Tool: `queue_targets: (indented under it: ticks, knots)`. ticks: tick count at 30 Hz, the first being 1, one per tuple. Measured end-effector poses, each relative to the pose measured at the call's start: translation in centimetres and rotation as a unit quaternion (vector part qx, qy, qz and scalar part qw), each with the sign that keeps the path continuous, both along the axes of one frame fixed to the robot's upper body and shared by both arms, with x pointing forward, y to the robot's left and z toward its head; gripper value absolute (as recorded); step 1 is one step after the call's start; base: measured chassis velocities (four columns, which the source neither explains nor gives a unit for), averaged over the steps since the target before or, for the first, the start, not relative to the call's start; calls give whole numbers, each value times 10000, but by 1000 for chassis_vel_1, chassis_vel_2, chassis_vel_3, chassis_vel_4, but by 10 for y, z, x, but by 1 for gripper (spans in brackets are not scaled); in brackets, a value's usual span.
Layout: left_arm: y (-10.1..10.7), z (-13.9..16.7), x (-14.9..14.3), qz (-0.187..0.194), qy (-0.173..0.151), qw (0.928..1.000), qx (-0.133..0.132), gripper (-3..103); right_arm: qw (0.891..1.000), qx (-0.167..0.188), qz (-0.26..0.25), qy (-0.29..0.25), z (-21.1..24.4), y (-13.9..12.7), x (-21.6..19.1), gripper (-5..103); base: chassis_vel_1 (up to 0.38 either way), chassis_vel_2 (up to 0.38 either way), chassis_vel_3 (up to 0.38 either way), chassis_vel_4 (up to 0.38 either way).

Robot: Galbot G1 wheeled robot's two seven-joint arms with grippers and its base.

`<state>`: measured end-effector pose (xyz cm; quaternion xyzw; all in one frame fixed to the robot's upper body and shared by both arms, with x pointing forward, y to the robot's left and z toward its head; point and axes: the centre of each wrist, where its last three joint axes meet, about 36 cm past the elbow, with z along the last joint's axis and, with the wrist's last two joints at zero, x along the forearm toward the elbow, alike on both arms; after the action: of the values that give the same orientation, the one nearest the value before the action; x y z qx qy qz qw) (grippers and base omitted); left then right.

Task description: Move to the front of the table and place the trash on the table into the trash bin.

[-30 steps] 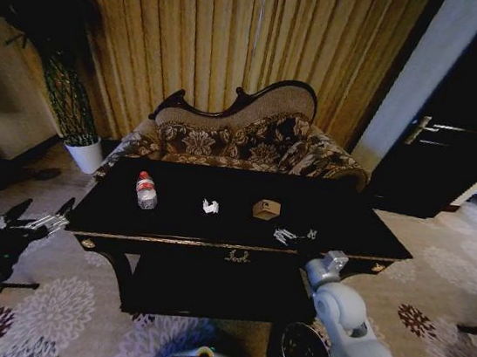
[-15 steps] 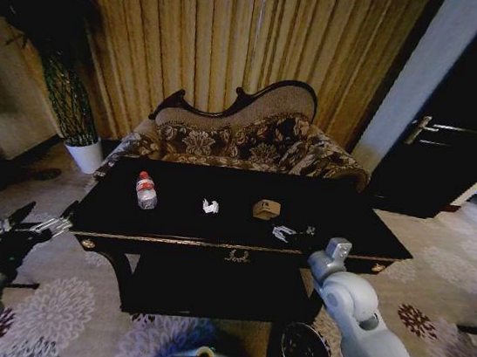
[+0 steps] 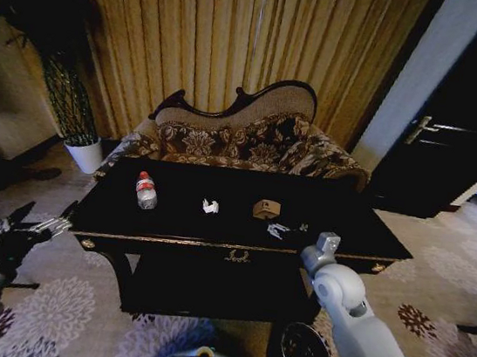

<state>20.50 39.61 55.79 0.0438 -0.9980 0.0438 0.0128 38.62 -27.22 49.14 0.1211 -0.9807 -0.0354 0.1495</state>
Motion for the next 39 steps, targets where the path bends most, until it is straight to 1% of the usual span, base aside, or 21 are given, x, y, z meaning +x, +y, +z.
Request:
queue_targets:
  ticks: [15,25,26,27,28,29,30,31,32,35,36,37,39]
  knots:
    - [0,-1,0,8,10,10000,3,100,9999,32,94,9,-3,7,13,100,0,0,0,0]
    - [0,-2,0,-23,-32,10000,-9,100,10000,-27,8,-3,-5,3,22,101,0,0,0,0]
    - [0,-3,0,-24,-32,10000,-14,100,10000,-34,-15,-4,-5,3,23,96,0,0,0,0]
    - [0,-3,0,-24,-32,10000,-14,100,10000,-34,-15,-4,-5,3,23,96,0,0,0,0]
    - [0,-3,0,-29,-32,10000,-17,100,10000,-44,-43,0,-6,3,23,91,0,0,0,0]
    - [0,-3,0,-29,-32,10000,-17,100,10000,-44,-43,0,-6,3,23,91,0,0,0,0]
    - [0,-3,0,-36,-34,10000,-19,100,10000,-49,-58,5,-6,2,24,86,0,0,0,0]
    - [0,-3,0,-50,-40,10000,-18,100,10000,-51,-67,11,-7,2,24,75,0,0,0,0]
    - [0,-3,-1,-61,-47,10000,-18,100,10000,-51,-71,16,-7,2,24,70,0,0,0,0]
    - [0,-3,-1,-67,-47,10000,-19,100,10000,-48,-74,18,-8,2,24,70,0,0,0,0]
    - [0,-4,-1,-73,-43,10000,-22,100,10000,-44,-78,23,-8,3,23,58,0,0,0,0]
    - [0,-4,-1,-81,-47,10000,-22,100,10000,-44,-79,28,-9,3,23,52,0,0,0,0]
    - [0,-4,-2,-89,-50,9999,-19,100,10000,-45,-79,30,-9,3,23,52,0,0,0,0]
